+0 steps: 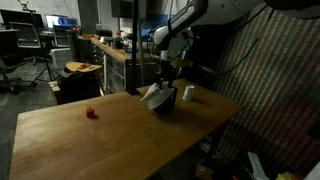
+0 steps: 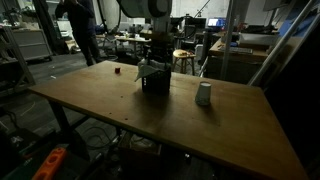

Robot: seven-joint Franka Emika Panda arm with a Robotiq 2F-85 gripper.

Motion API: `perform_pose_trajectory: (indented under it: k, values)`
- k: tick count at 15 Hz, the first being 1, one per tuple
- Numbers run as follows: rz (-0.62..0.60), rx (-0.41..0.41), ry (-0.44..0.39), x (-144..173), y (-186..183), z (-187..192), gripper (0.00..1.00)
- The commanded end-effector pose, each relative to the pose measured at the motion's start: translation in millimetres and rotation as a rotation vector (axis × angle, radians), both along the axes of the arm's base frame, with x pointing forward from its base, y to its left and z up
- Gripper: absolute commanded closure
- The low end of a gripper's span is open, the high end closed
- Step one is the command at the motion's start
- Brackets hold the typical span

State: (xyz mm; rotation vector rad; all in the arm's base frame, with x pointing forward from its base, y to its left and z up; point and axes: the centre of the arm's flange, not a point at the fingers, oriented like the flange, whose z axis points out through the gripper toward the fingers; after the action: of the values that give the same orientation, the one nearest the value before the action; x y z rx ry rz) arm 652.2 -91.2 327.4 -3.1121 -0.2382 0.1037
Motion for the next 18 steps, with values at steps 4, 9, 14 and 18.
perform_pose_trajectory:
  k: [4,9,14,18]
  values:
    - [0.028,0.013,-0.037,-7,21,51,0.0]
    - [0.09,0.015,-0.056,-33,62,68,0.0]
    - [0.257,-0.035,-0.05,-65,117,61,0.0]
    - [0.445,-0.151,-0.054,-77,152,53,0.0]
